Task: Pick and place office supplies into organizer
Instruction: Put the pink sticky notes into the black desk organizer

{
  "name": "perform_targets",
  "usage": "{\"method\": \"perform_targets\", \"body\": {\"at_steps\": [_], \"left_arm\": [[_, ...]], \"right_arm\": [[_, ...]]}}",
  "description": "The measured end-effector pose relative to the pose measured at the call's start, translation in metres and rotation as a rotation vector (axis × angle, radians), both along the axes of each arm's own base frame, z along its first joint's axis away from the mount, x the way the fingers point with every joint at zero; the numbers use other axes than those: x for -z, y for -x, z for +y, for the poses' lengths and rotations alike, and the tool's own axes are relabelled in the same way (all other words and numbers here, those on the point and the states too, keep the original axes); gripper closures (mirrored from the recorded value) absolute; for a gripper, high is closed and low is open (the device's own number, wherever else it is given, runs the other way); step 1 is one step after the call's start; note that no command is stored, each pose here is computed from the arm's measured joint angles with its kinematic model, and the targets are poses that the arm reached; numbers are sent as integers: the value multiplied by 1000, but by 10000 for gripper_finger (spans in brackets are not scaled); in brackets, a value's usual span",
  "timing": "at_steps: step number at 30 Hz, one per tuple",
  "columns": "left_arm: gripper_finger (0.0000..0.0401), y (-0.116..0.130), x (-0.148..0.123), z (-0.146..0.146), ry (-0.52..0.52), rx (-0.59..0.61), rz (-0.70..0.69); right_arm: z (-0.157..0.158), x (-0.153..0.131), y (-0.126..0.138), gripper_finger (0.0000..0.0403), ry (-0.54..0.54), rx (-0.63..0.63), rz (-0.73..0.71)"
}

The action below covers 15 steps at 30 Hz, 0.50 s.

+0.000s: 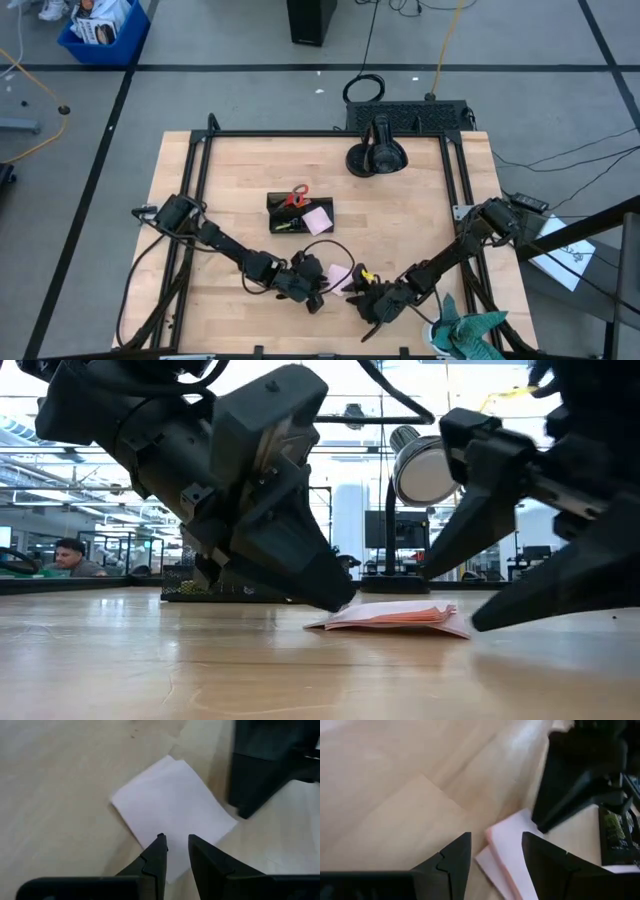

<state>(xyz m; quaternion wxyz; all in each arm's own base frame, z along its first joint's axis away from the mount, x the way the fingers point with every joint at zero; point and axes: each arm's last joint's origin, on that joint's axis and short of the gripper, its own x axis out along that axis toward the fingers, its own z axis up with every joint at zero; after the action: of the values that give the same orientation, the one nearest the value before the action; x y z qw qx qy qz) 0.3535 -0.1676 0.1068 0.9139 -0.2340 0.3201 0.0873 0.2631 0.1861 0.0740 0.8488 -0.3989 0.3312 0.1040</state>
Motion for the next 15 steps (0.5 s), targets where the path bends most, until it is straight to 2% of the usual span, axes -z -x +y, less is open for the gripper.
{"method": "perform_targets", "body": {"at_steps": [15], "left_arm": [[316, -10, 23, -6, 57, 35, -58]], "right_arm": [[-8, 13, -5, 230, -21, 54, 37]]}}
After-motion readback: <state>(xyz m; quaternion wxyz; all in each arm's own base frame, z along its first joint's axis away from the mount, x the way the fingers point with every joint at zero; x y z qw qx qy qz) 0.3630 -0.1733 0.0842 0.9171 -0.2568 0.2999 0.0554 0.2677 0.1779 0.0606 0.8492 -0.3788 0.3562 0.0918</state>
